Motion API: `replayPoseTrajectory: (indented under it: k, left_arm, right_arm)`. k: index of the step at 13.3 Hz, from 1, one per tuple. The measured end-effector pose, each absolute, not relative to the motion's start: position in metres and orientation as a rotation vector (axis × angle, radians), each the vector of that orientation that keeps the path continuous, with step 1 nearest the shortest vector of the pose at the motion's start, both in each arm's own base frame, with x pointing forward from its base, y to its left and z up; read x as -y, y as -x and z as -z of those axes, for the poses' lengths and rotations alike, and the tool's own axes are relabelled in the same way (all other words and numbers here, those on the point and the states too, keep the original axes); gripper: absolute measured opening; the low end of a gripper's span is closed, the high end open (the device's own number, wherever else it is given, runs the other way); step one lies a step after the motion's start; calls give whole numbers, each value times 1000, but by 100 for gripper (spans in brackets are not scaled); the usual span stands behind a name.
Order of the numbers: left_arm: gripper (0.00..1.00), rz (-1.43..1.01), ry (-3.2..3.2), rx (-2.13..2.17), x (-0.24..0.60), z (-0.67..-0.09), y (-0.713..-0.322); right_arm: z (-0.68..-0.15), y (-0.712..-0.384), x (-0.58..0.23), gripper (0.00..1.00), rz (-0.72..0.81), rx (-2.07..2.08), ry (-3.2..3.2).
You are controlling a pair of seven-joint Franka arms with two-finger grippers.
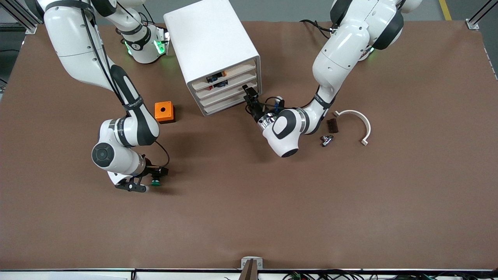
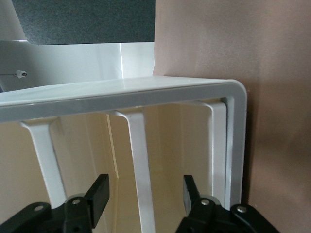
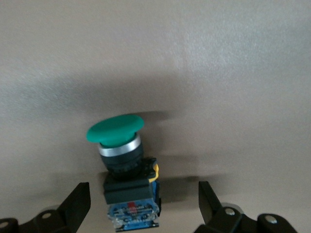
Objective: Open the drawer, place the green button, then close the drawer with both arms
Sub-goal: 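Pull the white drawer open with the left gripper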
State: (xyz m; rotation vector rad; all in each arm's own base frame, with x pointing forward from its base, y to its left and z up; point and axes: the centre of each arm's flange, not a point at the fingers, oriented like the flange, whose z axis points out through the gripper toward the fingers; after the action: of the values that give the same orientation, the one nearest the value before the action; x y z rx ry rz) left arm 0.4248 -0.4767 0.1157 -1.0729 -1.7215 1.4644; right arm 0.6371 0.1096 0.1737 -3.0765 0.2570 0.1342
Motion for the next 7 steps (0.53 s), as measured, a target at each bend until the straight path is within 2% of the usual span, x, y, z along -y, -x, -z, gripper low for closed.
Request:
replayPoseTrajectory:
  k: [1,2,3,4,5,6,7]
  left_arm:
    - [62,-1455,1060,1723,478,-115,-423]
    - [49,-1447,1047,1725,478,-114,-423]
    - [40,-1441,1036,1728,478,-113,-423]
    - [40,-1433,1024,1732,478,-113,-423]
    - [30,-1427,1014,1736,477,-113,-423]
    - [17,-1431,1006,1735,477,-114,-424]
    - [14,-1431,1005,1737,477,-115,-425]
  right_arm:
    - [-172,-635,-109,86,-150,-257,3078]
    - [-171,-633,-109,86,-178,-256,3079]
    - [-171,-632,-110,78,-205,-254,3080]
    - [-175,-632,-110,64,-224,-251,3080]
    - [-178,-633,-113,50,-239,-245,3078]
    - [-181,-634,-114,46,-245,-242,3077]
    - [-184,-636,-114,45,-241,-241,3077]
